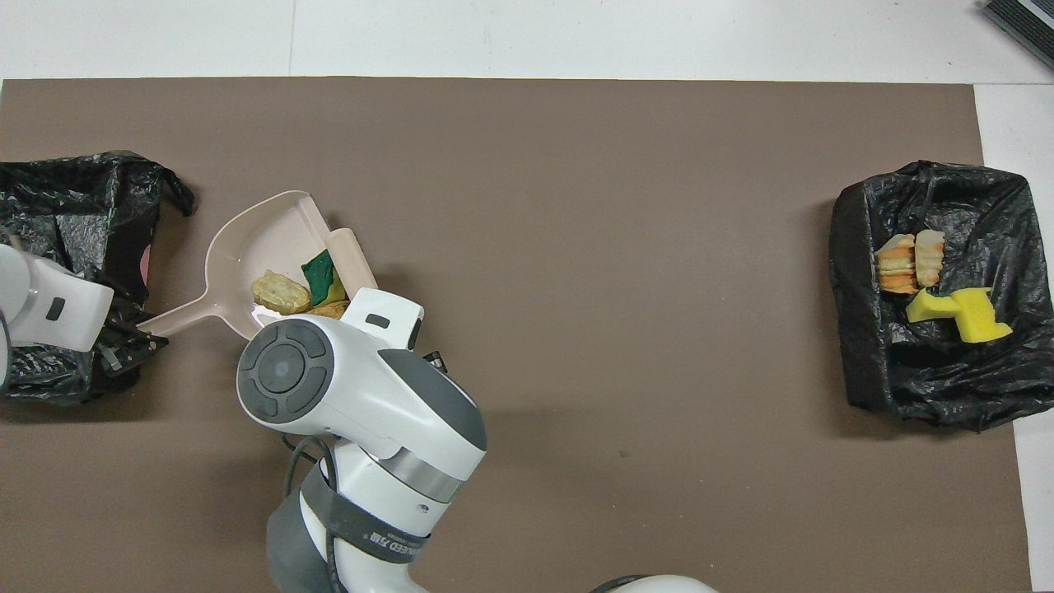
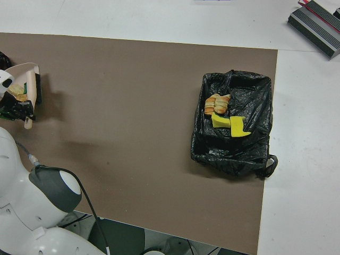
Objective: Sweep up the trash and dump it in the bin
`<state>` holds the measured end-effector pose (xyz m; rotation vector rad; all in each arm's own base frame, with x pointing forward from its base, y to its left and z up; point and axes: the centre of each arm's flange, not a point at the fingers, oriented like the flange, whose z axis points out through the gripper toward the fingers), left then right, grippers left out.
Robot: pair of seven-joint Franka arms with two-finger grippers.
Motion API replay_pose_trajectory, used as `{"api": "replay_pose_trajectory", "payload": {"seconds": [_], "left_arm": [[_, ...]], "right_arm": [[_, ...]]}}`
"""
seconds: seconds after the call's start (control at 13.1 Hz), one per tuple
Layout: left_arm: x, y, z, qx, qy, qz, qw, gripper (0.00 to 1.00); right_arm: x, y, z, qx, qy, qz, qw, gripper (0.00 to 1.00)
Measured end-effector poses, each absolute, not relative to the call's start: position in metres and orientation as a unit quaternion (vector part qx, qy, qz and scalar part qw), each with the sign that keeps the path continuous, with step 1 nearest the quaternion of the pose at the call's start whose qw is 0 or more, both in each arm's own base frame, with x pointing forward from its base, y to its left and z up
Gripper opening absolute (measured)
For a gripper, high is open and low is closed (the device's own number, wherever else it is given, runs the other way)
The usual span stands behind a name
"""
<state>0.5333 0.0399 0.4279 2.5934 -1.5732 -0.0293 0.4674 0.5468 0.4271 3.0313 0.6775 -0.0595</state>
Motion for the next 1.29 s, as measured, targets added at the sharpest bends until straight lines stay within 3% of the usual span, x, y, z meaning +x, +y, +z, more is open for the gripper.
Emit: {"api": "replay_pose_trajectory", "payload": {"seconds": [0.91,1.29], "left_arm": [[0.523,0.066,0.442,0.872,-0.483,0.007,0.083,0.32],[0.515,0.080,0.449,0.869,-0.485,0.009,0.096,0.32]], "right_arm": [[0.480,0.547,0.422,0.937,0.347,0.029,0.017,0.27],[0.513,0.519,0.414,0.913,0.405,0.038,0.016,0.27]]}}
